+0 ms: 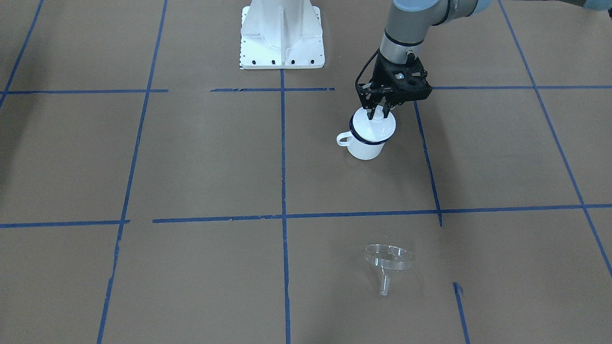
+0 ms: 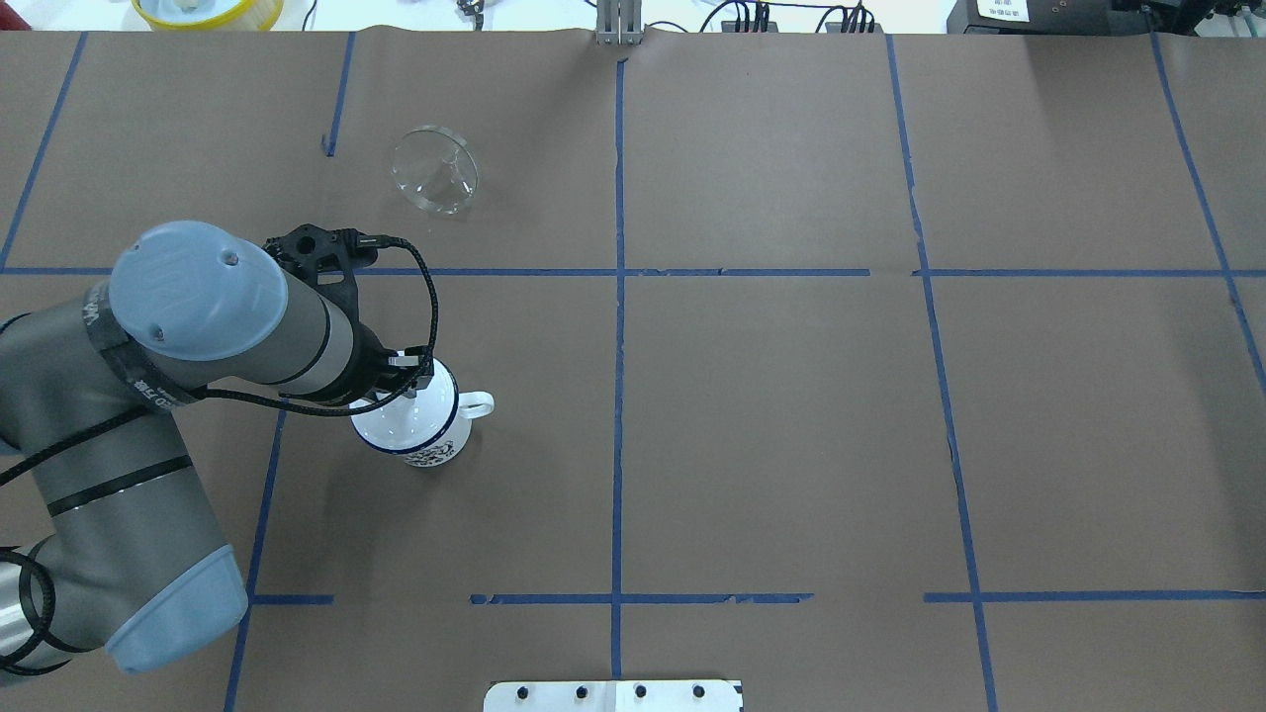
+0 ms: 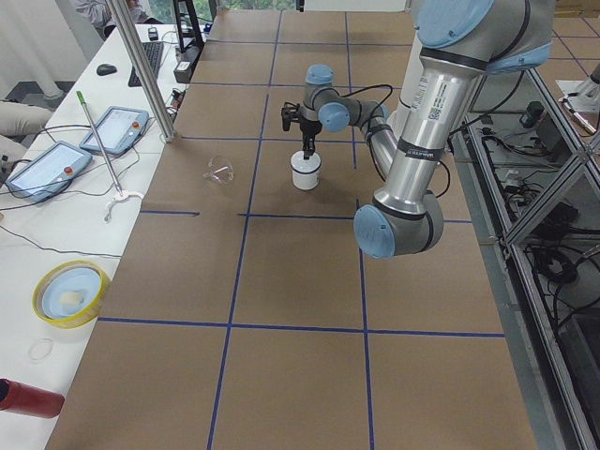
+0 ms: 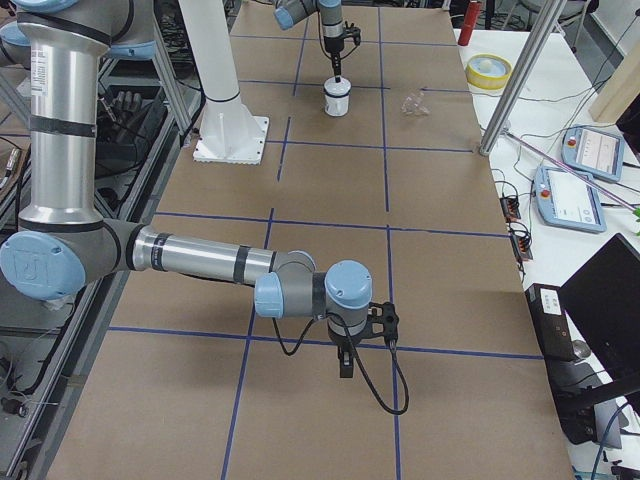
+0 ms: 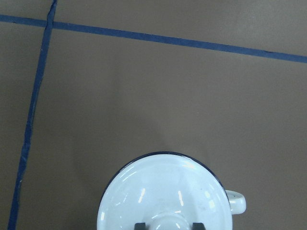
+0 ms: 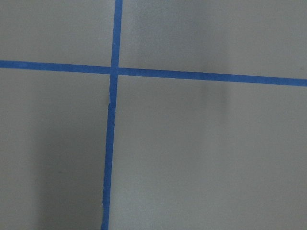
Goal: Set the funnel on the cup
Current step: 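Lift the white funnel out of the mug with the left gripper, then set the funnel on the table beside the mug and release it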
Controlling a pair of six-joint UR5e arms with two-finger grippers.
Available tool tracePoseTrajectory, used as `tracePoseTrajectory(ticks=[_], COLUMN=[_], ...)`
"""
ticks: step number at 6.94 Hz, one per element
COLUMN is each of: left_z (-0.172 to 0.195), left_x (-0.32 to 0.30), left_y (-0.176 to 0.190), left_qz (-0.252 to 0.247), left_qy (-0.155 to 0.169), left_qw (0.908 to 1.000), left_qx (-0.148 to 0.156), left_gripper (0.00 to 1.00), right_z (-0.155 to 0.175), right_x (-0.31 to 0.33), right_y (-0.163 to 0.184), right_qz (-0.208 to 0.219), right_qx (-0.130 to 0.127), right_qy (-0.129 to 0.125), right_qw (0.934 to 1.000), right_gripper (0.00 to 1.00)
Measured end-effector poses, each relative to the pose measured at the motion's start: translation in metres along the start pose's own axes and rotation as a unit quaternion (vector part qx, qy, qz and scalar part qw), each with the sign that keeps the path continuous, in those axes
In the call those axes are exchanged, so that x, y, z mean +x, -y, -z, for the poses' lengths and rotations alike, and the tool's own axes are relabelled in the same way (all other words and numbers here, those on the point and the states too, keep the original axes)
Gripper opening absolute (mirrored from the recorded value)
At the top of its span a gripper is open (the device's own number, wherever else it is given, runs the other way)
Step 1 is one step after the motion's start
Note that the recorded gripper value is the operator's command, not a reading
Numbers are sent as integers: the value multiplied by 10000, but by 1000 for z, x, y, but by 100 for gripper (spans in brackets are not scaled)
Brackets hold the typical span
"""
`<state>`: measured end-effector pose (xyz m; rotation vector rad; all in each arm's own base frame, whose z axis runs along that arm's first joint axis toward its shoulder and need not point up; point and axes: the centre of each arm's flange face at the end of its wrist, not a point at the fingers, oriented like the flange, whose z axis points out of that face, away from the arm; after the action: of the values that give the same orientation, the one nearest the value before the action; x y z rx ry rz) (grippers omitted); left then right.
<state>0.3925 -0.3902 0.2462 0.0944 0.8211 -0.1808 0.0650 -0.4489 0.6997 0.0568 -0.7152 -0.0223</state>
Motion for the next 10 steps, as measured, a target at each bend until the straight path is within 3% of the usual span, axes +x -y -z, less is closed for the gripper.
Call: tracePoseTrajectory(ticks=[3,4,6,8,10], left_z=[83,90,60,-5,-63], left_x=[-28,-51,-98,-126,-136], left_y=[12,3,-21,-43,-51], left_qz=[-383,-471,-678,-751,-784], left_qy=[53,44,-151,-211,-184], left_qw=[9989,9985,9973,9969,9967], left_qx=[275,291,243,89,121], left_gripper=[0,0,0,0,0], right_z=[0,0,0,0,0], right_x=[0,0,0,0,0], right_y=[0,0,0,0,0], right_qz=[0,0,0,0,0], right_qx=[0,0,0,0,0], right_qy=[0,0,0,0,0], right_qw=[10000,10000,10000,10000,10000], right_gripper=[100,100,100,100,100])
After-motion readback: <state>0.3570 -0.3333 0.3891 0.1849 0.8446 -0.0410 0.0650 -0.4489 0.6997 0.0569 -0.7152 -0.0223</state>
